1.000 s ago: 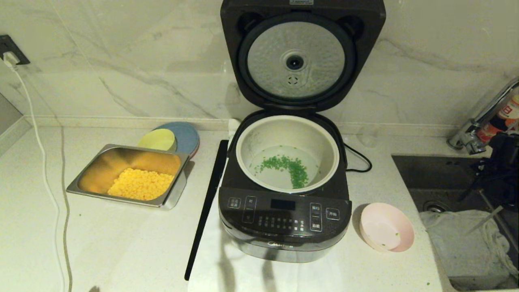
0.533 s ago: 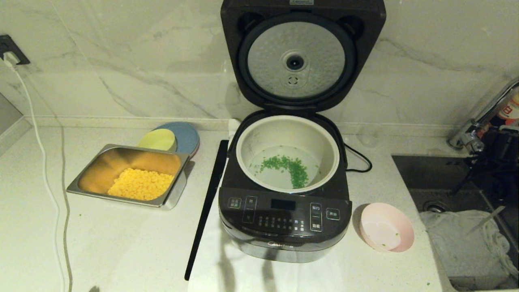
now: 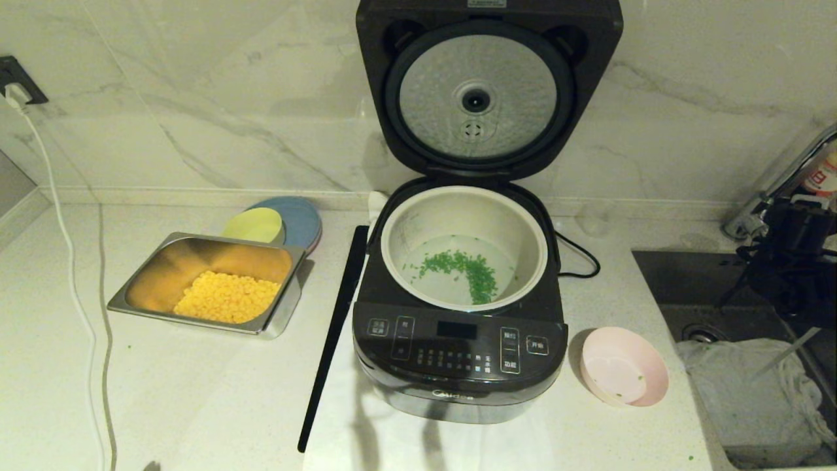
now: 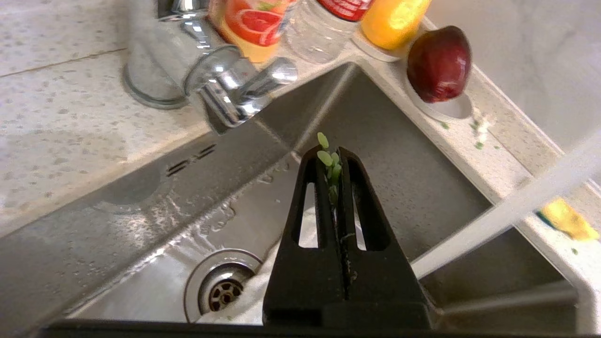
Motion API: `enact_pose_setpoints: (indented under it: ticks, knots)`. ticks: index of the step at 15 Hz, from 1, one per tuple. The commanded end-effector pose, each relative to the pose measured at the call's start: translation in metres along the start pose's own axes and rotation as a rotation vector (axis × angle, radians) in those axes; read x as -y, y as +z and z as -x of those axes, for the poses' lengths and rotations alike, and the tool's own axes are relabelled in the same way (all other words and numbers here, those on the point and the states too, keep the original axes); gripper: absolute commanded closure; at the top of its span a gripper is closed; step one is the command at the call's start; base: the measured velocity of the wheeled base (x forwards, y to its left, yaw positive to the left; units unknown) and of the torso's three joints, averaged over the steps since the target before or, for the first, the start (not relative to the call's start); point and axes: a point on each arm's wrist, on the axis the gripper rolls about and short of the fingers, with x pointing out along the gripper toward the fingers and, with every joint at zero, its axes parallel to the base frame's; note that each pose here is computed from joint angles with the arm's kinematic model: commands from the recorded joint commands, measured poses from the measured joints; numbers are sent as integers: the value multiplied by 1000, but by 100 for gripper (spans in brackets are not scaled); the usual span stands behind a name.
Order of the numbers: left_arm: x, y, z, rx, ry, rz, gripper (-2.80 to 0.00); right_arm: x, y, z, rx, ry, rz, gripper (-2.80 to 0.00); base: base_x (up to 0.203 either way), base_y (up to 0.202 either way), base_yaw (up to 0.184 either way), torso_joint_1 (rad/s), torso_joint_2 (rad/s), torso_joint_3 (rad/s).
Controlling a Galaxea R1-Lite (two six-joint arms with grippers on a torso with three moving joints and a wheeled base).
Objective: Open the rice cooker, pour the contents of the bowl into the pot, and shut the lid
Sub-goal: Turn off the tap
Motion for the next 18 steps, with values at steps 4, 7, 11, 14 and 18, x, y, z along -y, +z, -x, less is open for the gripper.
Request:
enact_pose_setpoints:
  ticks: [4, 7, 11, 14, 18]
  knots:
    - [0, -3, -1, -9, 0, 0, 0, -8, -3, -8, 13, -4, -1, 0, 0, 0, 0, 0, 0, 0]
    - [0, -3, -1, -9, 0, 0, 0, -14, -6, -16, 22, -4, 3, 0, 0, 0, 0, 0, 0, 0]
    - [0, -3, -1, -9, 0, 0, 0, -22, -4, -25, 45, -20, 4, 0, 0, 0, 0, 0, 0, 0]
    - [0, -3, -1, -9, 0, 0, 0, -26, -3, -30, 57, -39, 7, 0, 0, 0, 0, 0, 0, 0]
    - [0, -3, -1, -9, 0, 0, 0, -32, 2, -32, 80, -34, -5, 0, 0, 0, 0, 0, 0, 0]
